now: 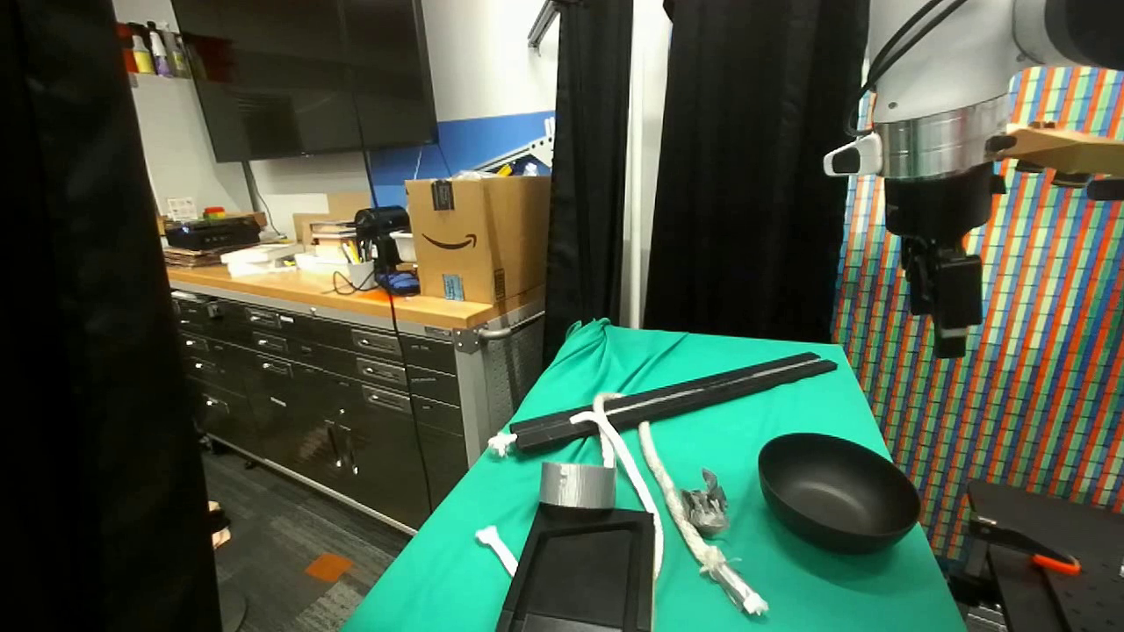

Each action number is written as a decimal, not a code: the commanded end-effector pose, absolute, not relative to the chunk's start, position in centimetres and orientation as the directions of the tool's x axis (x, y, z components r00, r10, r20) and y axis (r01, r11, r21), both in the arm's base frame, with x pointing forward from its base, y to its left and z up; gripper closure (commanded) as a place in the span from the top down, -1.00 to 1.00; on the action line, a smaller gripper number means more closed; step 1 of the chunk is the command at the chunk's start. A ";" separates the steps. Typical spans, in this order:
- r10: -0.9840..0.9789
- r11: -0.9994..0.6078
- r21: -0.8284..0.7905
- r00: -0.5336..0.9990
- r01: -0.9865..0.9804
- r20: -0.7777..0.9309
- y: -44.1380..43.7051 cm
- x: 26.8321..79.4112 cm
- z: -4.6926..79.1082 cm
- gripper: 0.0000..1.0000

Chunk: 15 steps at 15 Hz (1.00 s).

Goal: Put the black masking tape in the bowl

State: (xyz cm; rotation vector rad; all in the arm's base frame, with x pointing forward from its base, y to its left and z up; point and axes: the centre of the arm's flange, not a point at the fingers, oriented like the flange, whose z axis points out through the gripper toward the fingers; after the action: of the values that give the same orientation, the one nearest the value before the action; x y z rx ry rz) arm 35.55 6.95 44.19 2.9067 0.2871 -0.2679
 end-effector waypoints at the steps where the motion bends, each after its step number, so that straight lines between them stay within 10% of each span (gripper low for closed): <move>1: 0.173 -0.959 0.187 0.965 0.211 -0.199 6.9 35.5 44.2 1.00; 15: 0.197 -0.965 0.147 0.970 0.218 -0.145 7.4 37.4 45.4 1.00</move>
State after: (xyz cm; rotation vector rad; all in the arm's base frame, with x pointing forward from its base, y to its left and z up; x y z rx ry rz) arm 35.93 6.87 44.05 2.9170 0.2894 -0.2657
